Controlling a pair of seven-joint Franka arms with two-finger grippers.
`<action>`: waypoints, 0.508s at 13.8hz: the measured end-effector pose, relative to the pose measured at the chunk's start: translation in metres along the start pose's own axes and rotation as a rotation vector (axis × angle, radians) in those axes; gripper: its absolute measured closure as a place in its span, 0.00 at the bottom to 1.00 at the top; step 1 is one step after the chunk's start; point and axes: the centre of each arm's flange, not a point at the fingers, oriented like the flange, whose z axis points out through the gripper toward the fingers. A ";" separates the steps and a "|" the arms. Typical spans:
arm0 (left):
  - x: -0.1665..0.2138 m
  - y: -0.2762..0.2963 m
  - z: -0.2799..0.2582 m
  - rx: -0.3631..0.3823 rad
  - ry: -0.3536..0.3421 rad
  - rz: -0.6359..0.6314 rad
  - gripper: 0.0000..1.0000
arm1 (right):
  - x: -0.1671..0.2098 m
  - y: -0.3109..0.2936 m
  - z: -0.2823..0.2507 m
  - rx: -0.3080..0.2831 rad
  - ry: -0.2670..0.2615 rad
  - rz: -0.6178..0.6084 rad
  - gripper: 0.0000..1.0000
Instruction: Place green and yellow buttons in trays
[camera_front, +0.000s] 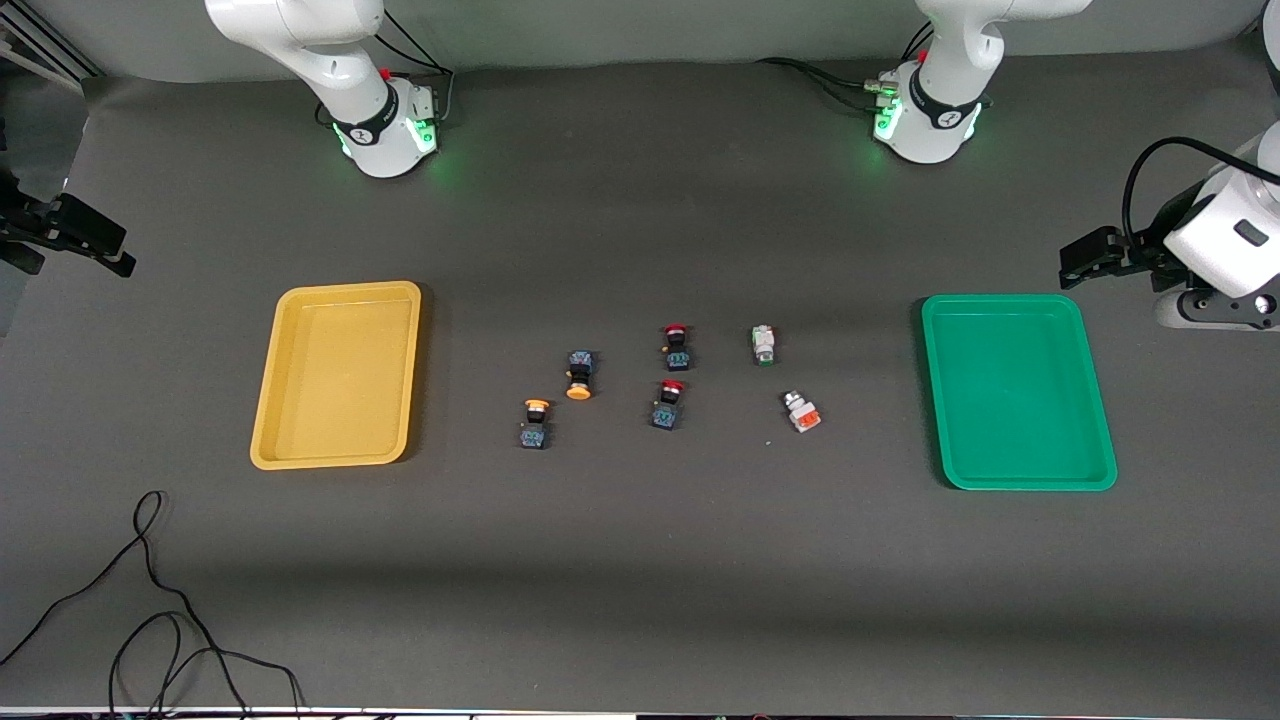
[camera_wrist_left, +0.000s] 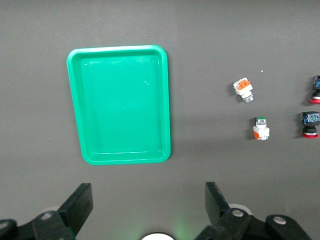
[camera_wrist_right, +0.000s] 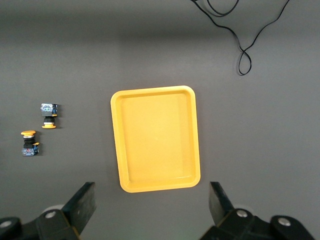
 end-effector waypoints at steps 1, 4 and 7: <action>0.000 0.000 0.000 0.000 0.000 0.000 0.00 | 0.000 0.000 0.000 0.001 0.000 0.001 0.00; 0.000 0.000 0.000 0.000 0.000 0.000 0.00 | 0.000 0.002 0.000 0.001 0.000 0.003 0.00; 0.000 0.000 0.000 0.000 0.000 0.000 0.00 | 0.000 0.002 0.000 0.001 0.000 0.004 0.00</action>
